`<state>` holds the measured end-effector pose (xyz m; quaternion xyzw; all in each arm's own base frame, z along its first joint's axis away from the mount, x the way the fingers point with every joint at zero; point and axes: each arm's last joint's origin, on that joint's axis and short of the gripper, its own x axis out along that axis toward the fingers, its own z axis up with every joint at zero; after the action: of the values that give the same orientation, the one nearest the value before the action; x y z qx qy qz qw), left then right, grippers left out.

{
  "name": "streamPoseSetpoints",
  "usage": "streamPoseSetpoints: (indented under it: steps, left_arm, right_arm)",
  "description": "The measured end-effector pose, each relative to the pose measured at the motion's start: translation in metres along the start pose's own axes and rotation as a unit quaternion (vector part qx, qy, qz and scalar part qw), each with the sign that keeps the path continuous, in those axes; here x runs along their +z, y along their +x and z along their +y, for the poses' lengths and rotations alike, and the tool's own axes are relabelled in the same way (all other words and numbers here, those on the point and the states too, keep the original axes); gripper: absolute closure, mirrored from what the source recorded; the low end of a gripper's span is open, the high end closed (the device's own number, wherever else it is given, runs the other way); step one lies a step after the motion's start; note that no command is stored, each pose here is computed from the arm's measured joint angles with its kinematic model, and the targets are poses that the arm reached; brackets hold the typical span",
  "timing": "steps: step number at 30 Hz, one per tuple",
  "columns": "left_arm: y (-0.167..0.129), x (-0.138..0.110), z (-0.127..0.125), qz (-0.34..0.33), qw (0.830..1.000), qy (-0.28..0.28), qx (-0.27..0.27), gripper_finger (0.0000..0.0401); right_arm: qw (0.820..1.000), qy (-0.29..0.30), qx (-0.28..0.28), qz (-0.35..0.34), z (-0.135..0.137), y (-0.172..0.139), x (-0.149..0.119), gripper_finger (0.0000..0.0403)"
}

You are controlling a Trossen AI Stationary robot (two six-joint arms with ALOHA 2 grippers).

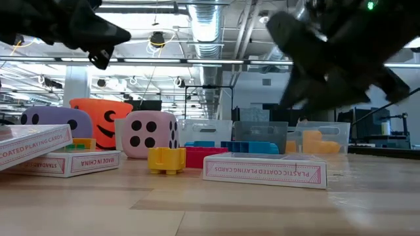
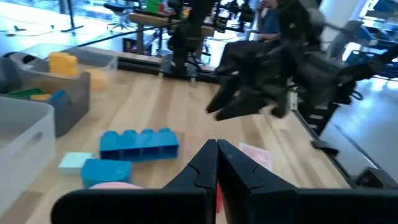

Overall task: Pick & Place Toys
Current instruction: Put the big blue game piece into the right transparent bin

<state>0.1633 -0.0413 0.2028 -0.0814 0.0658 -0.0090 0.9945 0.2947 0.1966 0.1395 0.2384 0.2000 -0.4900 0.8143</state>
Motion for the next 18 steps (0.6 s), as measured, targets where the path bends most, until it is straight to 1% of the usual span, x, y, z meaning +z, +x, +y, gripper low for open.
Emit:
streamPoseSetpoints:
  steps: [1, 3, 4, 9, 11, 12, 14, 16, 18]
  left_arm:
    - [-0.001, 0.001, -0.001, -0.003, 1.000, 0.000, -0.005, 0.0401]
    - [-0.002, 0.002, -0.003, -0.007, 1.000, -0.001, -0.011, 0.0401]
    - [-0.003, 0.002, -0.004, -0.009, 1.000, -0.001, -0.015, 0.0401]
    - [-0.004, 0.006, -0.005, -0.026, 0.999, -0.008, -0.021, 0.0401]
    - [-0.004, 0.007, -0.006, -0.031, 0.999, -0.015, -0.021, 0.0401]
    - [-0.004, 0.008, -0.006, -0.035, 0.999, -0.018, -0.022, 0.0401]
    - [-0.005, 0.010, -0.006, -0.047, 0.998, -0.024, -0.025, 0.0401]
    - [-0.005, 0.011, -0.007, -0.054, 0.998, -0.027, -0.026, 0.0401]
    - [-0.005, 0.013, -0.007, -0.063, 0.997, -0.030, -0.028, 0.0401]
  right_arm:
    - [1.000, 0.007, -0.012, -0.002, -0.003, 0.000, 0.001, 0.0263]
    - [1.000, 0.025, -0.011, -0.005, -0.004, -0.001, 0.003, 0.0274]
    - [1.000, 0.024, -0.011, -0.005, -0.003, -0.001, 0.003, 0.0278]
    - [0.999, -0.035, -0.006, -0.004, 0.001, 0.003, 0.009, 0.0286]
    - [0.999, -0.034, -0.015, -0.004, 0.001, 0.008, 0.012, 0.0281]
    - [0.999, -0.032, -0.017, -0.003, 0.002, 0.011, 0.013, 0.0274]
    - [0.999, -0.046, -0.023, 0.006, 0.004, 0.017, 0.016, 0.0254]
    - [0.997, -0.073, -0.019, 0.021, 0.008, 0.022, 0.017, 0.0223]
    - [0.996, -0.087, -0.002, 0.027, 0.014, 0.025, 0.018, 0.0181]
